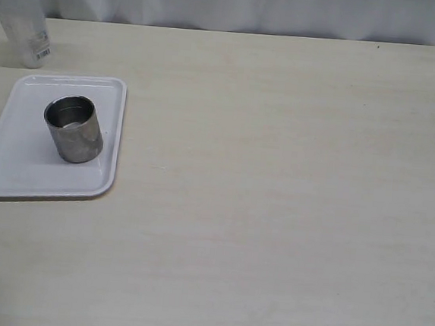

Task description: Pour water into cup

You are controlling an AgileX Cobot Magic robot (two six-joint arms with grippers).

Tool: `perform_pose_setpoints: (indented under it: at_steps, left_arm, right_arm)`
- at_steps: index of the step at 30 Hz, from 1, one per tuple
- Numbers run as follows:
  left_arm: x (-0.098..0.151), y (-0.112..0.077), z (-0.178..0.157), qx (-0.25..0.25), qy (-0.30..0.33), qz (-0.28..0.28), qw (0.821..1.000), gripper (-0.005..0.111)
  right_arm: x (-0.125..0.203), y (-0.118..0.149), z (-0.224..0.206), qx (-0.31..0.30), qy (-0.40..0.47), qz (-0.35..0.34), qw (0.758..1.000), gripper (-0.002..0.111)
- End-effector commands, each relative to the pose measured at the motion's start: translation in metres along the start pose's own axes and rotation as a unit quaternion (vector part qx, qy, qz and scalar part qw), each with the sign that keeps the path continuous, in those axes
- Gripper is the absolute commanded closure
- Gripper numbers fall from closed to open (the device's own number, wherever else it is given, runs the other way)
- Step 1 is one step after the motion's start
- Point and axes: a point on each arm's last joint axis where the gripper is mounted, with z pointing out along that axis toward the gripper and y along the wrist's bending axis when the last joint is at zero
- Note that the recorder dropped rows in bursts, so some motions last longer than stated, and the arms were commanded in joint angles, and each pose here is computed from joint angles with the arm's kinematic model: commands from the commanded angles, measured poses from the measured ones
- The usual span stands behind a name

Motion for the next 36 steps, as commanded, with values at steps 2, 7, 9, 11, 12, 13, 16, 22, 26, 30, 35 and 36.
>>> perform_pose_setpoints:
  at_steps: [2, 7, 9, 11, 12, 13, 16, 22, 26, 30, 35, 36]
  left_arm:
    - [0.0, 0.0, 0.0, 0.003, -0.003, 0.0, 1.0, 0.107]
    - [0.0, 0.0, 0.0, 0.003, -0.003, 0.0, 1.0, 0.107]
    - [0.0, 0.0, 0.0, 0.003, -0.003, 0.0, 1.0, 0.107]
    - [0.0, 0.0, 0.0, 0.003, -0.003, 0.0, 1.0, 0.107]
    - [0.0, 0.0, 0.0, 0.003, -0.003, 0.0, 1.0, 0.107]
    - [0.0, 0.0, 0.0, 0.003, -0.003, 0.0, 1.0, 0.107]
    - [0.0, 0.0, 0.0, 0.003, -0.003, 0.0, 1.0, 0.107]
    - [0.0, 0.0, 0.0, 0.003, -0.003, 0.0, 1.0, 0.107]
    - [0.0, 0.0, 0.0, 0.003, -0.003, 0.0, 1.0, 0.107]
    - [0.0, 0.0, 0.0, 0.003, -0.003, 0.0, 1.0, 0.107]
    - [0.0, 0.0, 0.0, 0.003, -0.003, 0.0, 1.0, 0.107]
    - [0.0, 0.0, 0.0, 0.003, -0.003, 0.0, 1.0, 0.107]
  right_arm:
    - [0.003, -0.001, 0.001, 0.007, 0.005, 0.003, 1.0, 0.104]
    - [0.007, -0.001, 0.006, 0.005, 0.016, 0.002, 1.0, 0.104]
    - [0.006, -0.001, 0.004, 0.006, 0.013, 0.002, 1.0, 0.104]
    - [0.003, -0.002, 0.0, 0.011, 0.004, 0.004, 1.0, 0.104]
    - [0.001, -0.002, -0.003, 0.014, -0.004, 0.021, 1.0, 0.104]
    - [-0.001, -0.003, -0.006, 0.019, -0.009, 0.042, 0.999, 0.104]
    - [0.003, -0.007, -0.016, 0.048, -0.017, 0.09, 0.995, 0.104]
    - [0.036, -0.003, -0.037, 0.061, 0.014, 0.056, 0.996, 0.104]
    - [0.05, 0.002, -0.05, 0.049, 0.013, 0.018, 0.999, 0.104]
    - [0.062, 0.006, -0.065, 0.047, 0.006, 0.011, 0.999, 0.104]
    - [0.072, 0.008, -0.081, 0.049, -0.008, -0.033, 0.998, 0.104]
    - [0.073, 0.009, -0.083, 0.049, -0.011, -0.043, 0.998, 0.104]
